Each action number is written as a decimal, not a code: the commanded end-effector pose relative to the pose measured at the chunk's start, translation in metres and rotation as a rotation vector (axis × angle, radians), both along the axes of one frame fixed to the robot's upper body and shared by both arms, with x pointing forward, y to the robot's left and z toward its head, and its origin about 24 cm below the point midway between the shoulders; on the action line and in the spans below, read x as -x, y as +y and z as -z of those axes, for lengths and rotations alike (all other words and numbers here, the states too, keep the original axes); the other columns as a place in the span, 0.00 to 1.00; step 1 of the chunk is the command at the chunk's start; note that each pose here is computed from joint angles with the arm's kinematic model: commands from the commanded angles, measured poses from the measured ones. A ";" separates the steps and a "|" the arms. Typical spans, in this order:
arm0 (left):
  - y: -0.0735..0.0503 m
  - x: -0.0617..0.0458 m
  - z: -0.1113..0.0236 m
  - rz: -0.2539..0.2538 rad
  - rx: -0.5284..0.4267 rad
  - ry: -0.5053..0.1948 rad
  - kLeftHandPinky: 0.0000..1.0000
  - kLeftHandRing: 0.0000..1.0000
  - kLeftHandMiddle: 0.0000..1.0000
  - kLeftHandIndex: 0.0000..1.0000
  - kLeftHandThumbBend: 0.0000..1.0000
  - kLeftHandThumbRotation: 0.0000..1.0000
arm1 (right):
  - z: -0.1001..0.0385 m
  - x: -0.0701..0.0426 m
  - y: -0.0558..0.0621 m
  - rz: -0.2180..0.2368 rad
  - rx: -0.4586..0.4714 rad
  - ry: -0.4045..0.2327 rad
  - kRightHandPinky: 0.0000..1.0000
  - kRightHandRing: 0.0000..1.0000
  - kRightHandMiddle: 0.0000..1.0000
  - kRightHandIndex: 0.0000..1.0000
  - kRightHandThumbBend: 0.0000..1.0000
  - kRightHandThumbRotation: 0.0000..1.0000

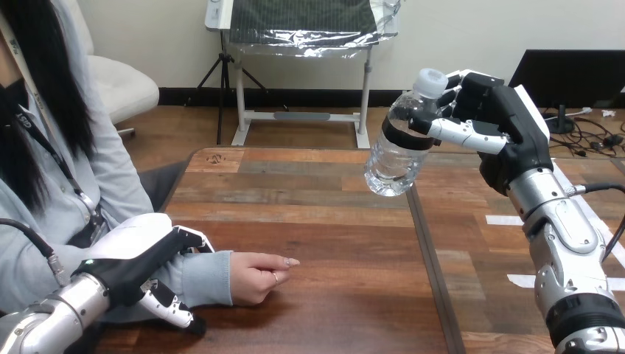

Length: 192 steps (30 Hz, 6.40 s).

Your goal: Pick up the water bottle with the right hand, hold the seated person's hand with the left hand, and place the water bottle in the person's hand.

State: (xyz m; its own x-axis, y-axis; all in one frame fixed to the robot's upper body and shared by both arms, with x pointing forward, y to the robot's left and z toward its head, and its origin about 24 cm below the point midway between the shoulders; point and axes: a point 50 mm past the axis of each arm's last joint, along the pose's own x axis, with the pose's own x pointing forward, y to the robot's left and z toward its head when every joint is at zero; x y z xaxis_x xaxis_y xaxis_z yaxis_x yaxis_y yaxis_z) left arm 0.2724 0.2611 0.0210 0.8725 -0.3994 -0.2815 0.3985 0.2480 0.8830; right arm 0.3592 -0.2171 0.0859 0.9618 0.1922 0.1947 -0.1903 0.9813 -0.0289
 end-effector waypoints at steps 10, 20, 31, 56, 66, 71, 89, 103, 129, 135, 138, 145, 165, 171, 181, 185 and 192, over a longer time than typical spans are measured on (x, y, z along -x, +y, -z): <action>-0.009 -0.010 -0.020 0.043 0.045 -0.122 0.29 0.35 0.41 0.40 0.93 0.00 | -0.030 -0.007 0.007 0.001 0.000 -0.121 0.22 0.30 0.39 0.41 0.63 0.00; -0.011 -0.011 -0.026 0.060 0.052 -0.161 0.27 0.33 0.39 0.39 0.91 0.00 | -0.028 -0.007 0.008 -0.007 0.010 -0.115 0.23 0.32 0.40 0.42 0.62 0.00; -0.013 -0.013 -0.035 0.073 0.068 -0.194 0.25 0.30 0.37 0.37 0.88 0.00 | -0.026 -0.007 0.010 -0.021 0.013 -0.112 0.24 0.32 0.40 0.42 0.62 0.00; -0.021 -0.019 -0.055 0.106 0.075 -0.242 0.23 0.28 0.35 0.37 0.89 0.00 | -0.020 -0.007 0.013 -0.033 0.035 -0.097 0.26 0.35 0.43 0.44 0.63 0.00; -0.024 -0.020 -0.062 0.118 0.072 -0.254 0.23 0.28 0.35 0.36 0.88 0.00 | -0.016 -0.007 0.016 -0.048 0.029 -0.090 0.29 0.37 0.43 0.44 0.64 0.00; -0.026 -0.020 -0.066 0.128 0.077 -0.262 0.23 0.28 0.35 0.36 0.88 0.00 | -0.015 -0.007 0.017 -0.055 0.022 -0.084 0.30 0.37 0.43 0.44 0.64 0.00; -0.030 -0.021 -0.080 0.160 0.081 -0.311 0.22 0.27 0.33 0.34 0.89 0.00 | -0.009 -0.006 0.021 -0.073 0.021 -0.062 0.29 0.38 0.45 0.45 0.66 0.00; -0.033 -0.023 -0.090 0.173 0.092 -0.337 0.21 0.26 0.33 0.34 0.90 0.00 | -0.001 -0.007 0.027 -0.087 0.019 -0.025 0.32 0.40 0.47 0.47 0.68 0.00; -0.042 -0.025 -0.102 0.192 0.094 -0.373 0.23 0.28 0.35 0.36 0.91 0.00 | 0.024 0.002 0.048 -0.178 -0.006 0.049 0.35 0.40 0.46 0.46 0.68 0.00; -0.045 -0.025 -0.103 0.195 0.098 -0.368 0.23 0.29 0.36 0.36 0.89 0.00 | 0.031 0.005 0.054 -0.192 -0.013 0.073 0.32 0.39 0.45 0.46 0.71 0.00; -0.048 -0.025 -0.104 0.200 0.106 -0.370 0.23 0.29 0.36 0.36 0.90 0.00 | 0.038 0.009 0.059 -0.212 -0.018 0.085 0.32 0.38 0.44 0.46 0.72 0.00; -0.050 -0.025 -0.105 0.204 0.114 -0.372 0.23 0.29 0.36 0.36 0.90 0.00 | 0.042 0.012 0.063 -0.230 -0.025 0.092 0.30 0.37 0.44 0.46 0.71 0.00; -0.055 -0.024 -0.104 0.204 0.140 -0.359 0.23 0.28 0.36 0.36 0.92 0.00 | 0.060 0.024 0.072 -0.260 -0.015 0.138 0.31 0.37 0.44 0.46 0.71 0.00; -0.056 -0.023 -0.104 0.207 0.145 -0.362 0.23 0.28 0.36 0.36 0.92 0.00 | 0.064 0.027 0.074 -0.273 -0.017 0.146 0.30 0.37 0.44 0.46 0.70 0.00; -0.056 -0.022 -0.103 0.205 0.148 -0.362 0.23 0.29 0.36 0.36 0.92 0.00 | 0.072 0.033 0.078 -0.279 -0.026 0.177 0.29 0.36 0.44 0.46 0.70 0.00; -0.056 -0.022 -0.102 0.203 0.150 -0.363 0.23 0.29 0.36 0.36 0.92 0.00 | 0.074 0.034 0.080 -0.282 -0.027 0.184 0.29 0.35 0.44 0.46 0.70 0.00; -0.057 -0.021 -0.102 0.200 0.152 -0.360 0.23 0.28 0.36 0.36 0.93 0.00 | 0.077 0.037 0.083 -0.291 -0.033 0.186 0.29 0.36 0.44 0.46 0.70 0.00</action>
